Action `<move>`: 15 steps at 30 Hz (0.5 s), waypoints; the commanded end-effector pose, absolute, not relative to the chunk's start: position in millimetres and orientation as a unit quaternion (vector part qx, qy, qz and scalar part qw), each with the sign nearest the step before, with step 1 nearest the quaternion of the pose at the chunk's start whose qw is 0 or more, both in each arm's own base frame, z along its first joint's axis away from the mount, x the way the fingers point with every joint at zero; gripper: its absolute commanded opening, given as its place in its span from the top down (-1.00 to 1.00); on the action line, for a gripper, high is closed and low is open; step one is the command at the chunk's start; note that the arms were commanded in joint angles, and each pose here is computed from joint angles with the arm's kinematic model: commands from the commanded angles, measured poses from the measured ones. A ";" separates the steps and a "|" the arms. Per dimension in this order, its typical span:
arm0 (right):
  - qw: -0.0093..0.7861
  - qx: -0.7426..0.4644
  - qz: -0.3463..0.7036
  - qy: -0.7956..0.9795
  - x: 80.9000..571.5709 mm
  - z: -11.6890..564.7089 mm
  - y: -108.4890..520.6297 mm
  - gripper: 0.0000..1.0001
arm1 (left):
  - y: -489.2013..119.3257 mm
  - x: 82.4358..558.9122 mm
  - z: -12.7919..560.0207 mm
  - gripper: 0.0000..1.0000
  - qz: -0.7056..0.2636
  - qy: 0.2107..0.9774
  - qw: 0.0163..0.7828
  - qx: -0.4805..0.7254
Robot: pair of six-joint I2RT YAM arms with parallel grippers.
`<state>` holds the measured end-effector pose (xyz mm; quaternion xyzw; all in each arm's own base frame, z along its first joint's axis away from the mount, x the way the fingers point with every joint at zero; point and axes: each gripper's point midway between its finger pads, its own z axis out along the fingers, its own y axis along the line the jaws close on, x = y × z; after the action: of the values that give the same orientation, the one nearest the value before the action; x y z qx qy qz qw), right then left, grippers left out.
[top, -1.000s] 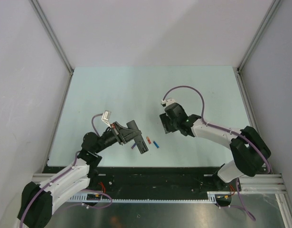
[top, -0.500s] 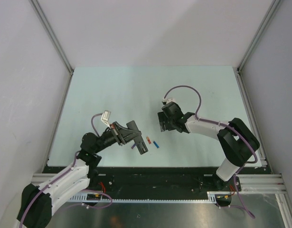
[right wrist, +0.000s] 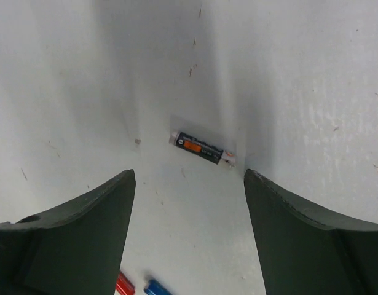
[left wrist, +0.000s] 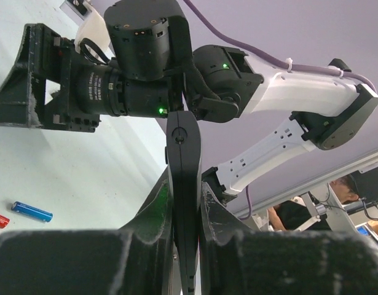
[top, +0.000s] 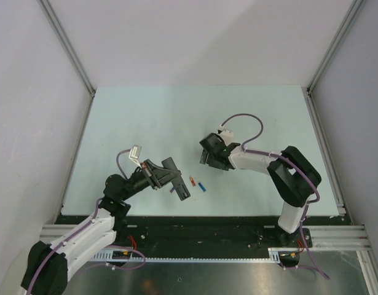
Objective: Load the batteries into the remote control
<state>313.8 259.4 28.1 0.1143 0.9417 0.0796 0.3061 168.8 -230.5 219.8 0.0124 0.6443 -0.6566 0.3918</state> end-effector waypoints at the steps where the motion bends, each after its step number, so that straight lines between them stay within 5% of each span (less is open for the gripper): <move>1: 0.304 0.184 0.043 0.934 316.0 19.9 256.2 -0.52 | -227.0 168.9 228.6 1.00 -0.664 0.629 0.403 0.009; 15: 0.290 0.198 0.014 0.936 323.1 4.7 250.6 -0.26 | -225.7 170.0 225.5 1.00 -0.664 0.631 0.401 -0.002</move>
<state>327.3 263.0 25.1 0.1851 0.9319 0.0491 0.3082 168.4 -229.3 216.4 0.0039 0.6463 -0.6575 0.3872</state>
